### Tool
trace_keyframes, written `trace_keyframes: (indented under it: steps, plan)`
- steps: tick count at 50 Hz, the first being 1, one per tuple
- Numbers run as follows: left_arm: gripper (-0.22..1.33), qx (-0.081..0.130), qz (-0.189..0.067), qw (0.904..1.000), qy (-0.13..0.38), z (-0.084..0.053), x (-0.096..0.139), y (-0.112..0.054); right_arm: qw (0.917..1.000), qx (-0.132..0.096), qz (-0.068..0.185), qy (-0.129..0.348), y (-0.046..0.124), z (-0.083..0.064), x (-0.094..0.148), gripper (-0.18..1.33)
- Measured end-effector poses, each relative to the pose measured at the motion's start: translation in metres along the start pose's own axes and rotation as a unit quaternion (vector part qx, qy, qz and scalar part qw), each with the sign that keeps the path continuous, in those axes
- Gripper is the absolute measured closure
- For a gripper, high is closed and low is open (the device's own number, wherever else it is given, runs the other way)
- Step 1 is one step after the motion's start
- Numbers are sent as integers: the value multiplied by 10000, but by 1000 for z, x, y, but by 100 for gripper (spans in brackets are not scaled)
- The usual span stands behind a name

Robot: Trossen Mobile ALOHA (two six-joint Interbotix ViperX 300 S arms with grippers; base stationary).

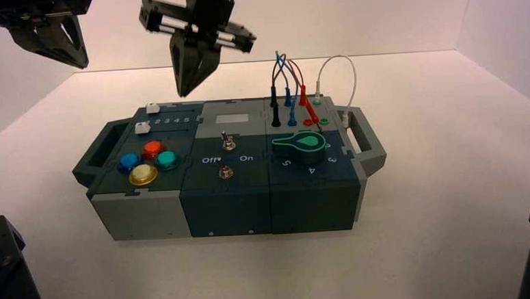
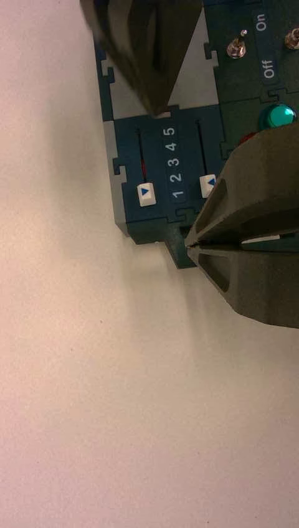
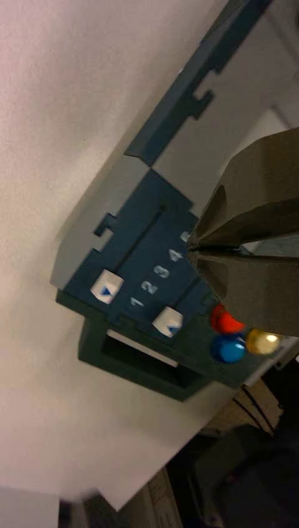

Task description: Move the top slider to position 1.

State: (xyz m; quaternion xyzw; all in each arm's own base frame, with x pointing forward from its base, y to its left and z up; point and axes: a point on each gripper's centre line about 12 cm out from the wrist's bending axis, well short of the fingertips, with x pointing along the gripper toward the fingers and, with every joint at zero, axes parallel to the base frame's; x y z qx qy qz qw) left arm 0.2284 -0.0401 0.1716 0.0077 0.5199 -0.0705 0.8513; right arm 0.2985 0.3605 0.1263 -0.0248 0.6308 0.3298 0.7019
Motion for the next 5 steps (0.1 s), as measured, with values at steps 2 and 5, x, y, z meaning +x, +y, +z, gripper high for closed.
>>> trace_keyframes:
  steps: [2,5]
  plan:
    - [128,-8,0,10000,0,0,0,0,10000,-12,5,-29,1,-2,-4,128]
    - [128,-6,-4,10000,0,0,0,0,10000,-20,7,-75,1,-3,-9,128]
